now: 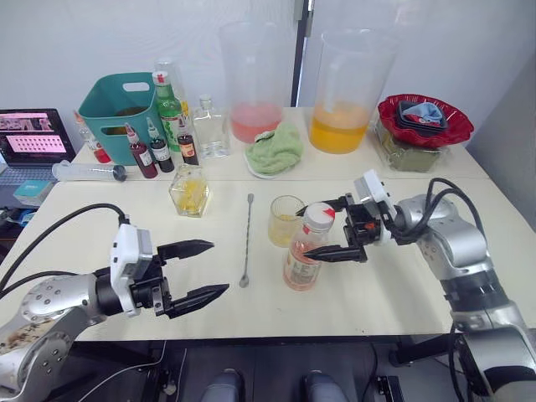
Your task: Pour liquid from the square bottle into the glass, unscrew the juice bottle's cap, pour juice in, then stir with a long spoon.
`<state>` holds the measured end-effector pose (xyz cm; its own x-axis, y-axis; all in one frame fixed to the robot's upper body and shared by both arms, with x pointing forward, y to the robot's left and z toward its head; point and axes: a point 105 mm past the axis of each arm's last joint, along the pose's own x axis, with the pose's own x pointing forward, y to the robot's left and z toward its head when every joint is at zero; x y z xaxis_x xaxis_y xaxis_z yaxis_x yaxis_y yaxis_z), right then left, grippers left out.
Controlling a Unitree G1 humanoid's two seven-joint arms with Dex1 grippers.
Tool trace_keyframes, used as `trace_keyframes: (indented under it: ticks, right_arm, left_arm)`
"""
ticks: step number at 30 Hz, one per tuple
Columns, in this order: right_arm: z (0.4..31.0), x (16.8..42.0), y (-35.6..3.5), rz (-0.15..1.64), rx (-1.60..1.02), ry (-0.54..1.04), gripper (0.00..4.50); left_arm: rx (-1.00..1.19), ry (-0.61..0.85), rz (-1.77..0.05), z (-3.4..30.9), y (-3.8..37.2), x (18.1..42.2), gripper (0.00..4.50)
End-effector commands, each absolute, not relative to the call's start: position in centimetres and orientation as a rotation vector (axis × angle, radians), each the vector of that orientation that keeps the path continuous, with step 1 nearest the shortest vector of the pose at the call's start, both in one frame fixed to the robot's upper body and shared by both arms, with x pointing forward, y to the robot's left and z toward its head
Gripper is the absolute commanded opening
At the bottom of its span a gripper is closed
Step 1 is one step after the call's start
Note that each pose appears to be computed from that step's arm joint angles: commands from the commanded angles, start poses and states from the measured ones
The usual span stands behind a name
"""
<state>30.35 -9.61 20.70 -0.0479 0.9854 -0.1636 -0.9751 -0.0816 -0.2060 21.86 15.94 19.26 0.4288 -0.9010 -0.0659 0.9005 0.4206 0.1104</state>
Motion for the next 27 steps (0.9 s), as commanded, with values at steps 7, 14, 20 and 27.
trace_keyframes:
  ticks: [7, 14, 20, 27]
  right_arm:
    - [22.3, 30.3, -9.8, 1.688, -0.293, -0.108, 2.27]
    - [23.3, 29.6, -9.8, 1.628, -0.256, -0.148, 1.29]
    - [23.5, 28.5, -9.3, 1.502, -0.234, -0.168, 1.29]
    - [21.7, 26.8, -8.0, 1.351, -0.206, -0.152, 1.29]
  left_arm:
    - [0.158, -0.054, -1.129, 20.8, 15.8, 21.2, 4.50]
    - [0.156, -0.061, -1.163, 21.0, 15.7, 21.8, 4.50]
    - [0.154, -0.068, -1.206, 21.1, 15.4, 22.7, 4.50]
    - [0.155, -0.071, -1.266, 21.1, 15.0, 23.6, 4.50]
